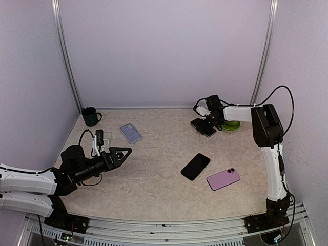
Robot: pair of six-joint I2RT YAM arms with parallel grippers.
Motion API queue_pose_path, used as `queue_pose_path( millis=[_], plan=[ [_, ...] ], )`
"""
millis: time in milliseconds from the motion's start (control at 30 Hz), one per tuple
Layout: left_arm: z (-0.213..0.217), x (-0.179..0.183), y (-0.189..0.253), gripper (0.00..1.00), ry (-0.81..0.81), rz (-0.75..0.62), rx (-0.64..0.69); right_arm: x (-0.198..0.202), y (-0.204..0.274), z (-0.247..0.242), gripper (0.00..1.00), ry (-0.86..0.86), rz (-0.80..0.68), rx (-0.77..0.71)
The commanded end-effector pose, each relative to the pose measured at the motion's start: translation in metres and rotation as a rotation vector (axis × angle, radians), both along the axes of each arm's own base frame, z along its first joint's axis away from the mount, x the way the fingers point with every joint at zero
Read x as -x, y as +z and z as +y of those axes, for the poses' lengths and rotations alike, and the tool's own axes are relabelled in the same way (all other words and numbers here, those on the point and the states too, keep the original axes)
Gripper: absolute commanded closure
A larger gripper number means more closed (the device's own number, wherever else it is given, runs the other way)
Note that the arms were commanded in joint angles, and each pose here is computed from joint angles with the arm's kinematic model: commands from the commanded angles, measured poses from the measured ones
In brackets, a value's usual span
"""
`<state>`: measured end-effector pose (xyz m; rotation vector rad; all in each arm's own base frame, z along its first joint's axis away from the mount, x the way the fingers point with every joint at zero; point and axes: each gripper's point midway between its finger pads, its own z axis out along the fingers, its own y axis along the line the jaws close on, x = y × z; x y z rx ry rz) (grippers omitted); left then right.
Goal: Put the phone into the phone case
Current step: Place the phone with the phone case at the corner of the board, then adjust the phone at the center of the board.
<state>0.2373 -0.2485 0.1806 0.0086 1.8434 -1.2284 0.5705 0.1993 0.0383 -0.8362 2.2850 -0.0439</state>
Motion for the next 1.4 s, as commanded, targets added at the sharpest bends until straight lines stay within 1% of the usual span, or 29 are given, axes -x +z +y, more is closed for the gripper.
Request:
queue_pose_path(
  millis=[0,67,100,133,267,300,433,567,700,767,900,1067,1200,1367],
  plan=[
    [-0.002,-0.007,0.021,0.01,0.014,-0.041,0.033,-0.001,0.004,-0.013,0.11,-0.040,0.007,0.015],
    [-0.002,-0.009,0.022,0.01,0.022,-0.041,0.027,-0.004,0.022,-0.013,0.10,-0.054,-0.025,0.001],
    [-0.001,-0.010,0.022,0.01,0.027,-0.043,0.026,-0.005,0.033,-0.014,0.06,-0.066,-0.044,-0.007],
    [-0.001,-0.011,0.023,0.01,0.031,-0.043,0.024,-0.006,0.044,-0.014,0.05,-0.075,-0.065,-0.021],
    [0.005,-0.016,0.022,0.01,0.071,-0.033,0.030,0.000,0.086,-0.013,0.02,-0.110,-0.132,-0.108],
    [0.007,-0.017,0.022,0.01,0.079,-0.032,0.028,0.003,0.095,-0.012,0.01,-0.127,-0.141,-0.141],
    [0.012,-0.023,0.019,0.01,0.116,-0.024,0.016,0.017,0.121,-0.016,0.00,-0.213,-0.173,-0.273],
    [0.014,-0.026,0.017,0.01,0.136,-0.019,0.011,0.035,0.142,-0.020,0.00,-0.322,-0.220,-0.457],
    [0.017,-0.029,0.013,0.01,0.156,-0.005,0.008,0.055,0.153,-0.016,0.00,-0.324,-0.196,-0.596],
    [0.019,-0.030,0.010,0.01,0.167,0.004,0.007,0.062,0.154,-0.012,0.00,-0.293,-0.184,-0.608],
    [0.023,-0.032,0.005,0.01,0.192,0.018,0.002,0.076,0.153,-0.018,0.00,-0.313,-0.184,-0.637],
    [0.037,-0.037,-0.004,0.01,0.272,0.053,-0.009,0.096,0.160,-0.022,0.00,-0.306,-0.194,-0.672],
    [0.050,-0.042,-0.009,0.01,0.351,0.076,-0.020,0.109,0.158,-0.021,0.01,-0.301,-0.158,-0.684],
    [0.064,-0.049,-0.015,0.01,0.445,0.111,-0.050,0.123,0.138,-0.018,0.01,-0.304,-0.097,-0.657]
  ],
)
